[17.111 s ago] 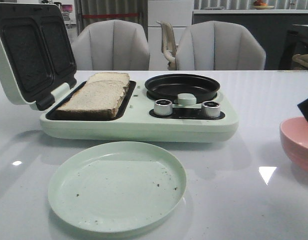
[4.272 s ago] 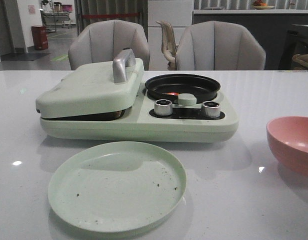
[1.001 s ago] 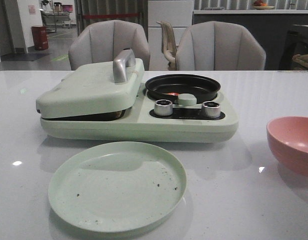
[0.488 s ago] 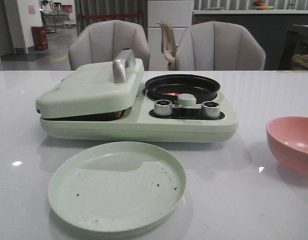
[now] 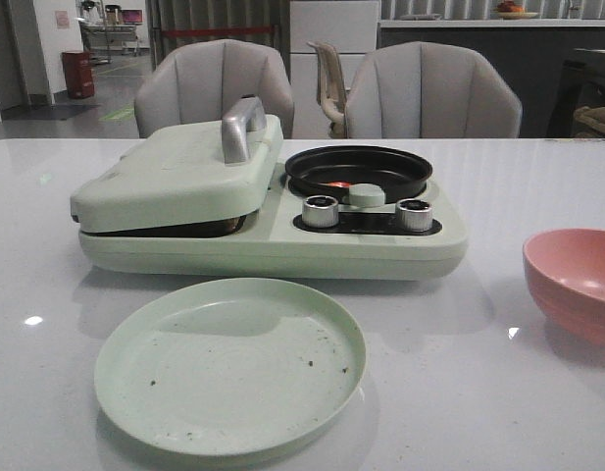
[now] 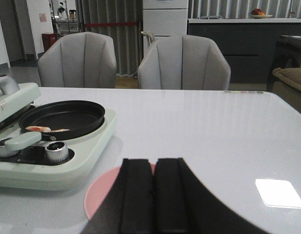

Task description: Make breakfast with bread and shrimp

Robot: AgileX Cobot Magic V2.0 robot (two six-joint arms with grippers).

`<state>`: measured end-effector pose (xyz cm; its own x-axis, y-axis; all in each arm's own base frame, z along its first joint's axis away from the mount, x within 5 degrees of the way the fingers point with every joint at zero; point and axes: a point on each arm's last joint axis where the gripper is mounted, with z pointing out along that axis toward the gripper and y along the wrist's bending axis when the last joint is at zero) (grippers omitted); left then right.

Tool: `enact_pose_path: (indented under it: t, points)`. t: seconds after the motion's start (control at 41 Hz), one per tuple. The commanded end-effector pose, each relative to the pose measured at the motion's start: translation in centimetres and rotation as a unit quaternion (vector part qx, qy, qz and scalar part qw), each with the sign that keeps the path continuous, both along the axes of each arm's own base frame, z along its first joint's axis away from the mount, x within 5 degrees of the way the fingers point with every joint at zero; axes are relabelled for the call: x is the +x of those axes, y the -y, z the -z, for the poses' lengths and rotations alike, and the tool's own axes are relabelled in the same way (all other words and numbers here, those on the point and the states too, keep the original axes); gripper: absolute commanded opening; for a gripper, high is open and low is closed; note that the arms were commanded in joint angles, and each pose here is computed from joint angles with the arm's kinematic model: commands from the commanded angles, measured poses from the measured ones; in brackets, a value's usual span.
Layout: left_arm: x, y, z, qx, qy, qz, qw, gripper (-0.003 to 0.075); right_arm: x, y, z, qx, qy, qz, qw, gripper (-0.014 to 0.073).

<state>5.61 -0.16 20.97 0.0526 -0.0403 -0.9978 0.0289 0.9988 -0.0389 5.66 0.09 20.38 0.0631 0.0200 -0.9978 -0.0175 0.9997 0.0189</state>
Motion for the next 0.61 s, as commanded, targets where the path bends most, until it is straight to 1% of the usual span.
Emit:
enact_pose_path:
  t: [0.0,0.268,0.586]
  points:
    - [-0.25,-0.01,-0.77,-0.004,0.055,0.001,0.998,0.0101,-0.44,0.07,-1.74,0.0,0.077,0.006,0.997,0.0036]
    - [-0.25,-0.01,-0.77,-0.004,0.055,0.001,0.998,0.0101,-0.44,0.26,-1.75,-0.002,0.078,0.023,0.997,0.0036]
    - [-0.25,-0.01,-0.77,-0.004,0.055,0.001,0.998,0.0101,-0.44,0.22,-1.75,-0.001,0.078,0.019,0.997,0.0036]
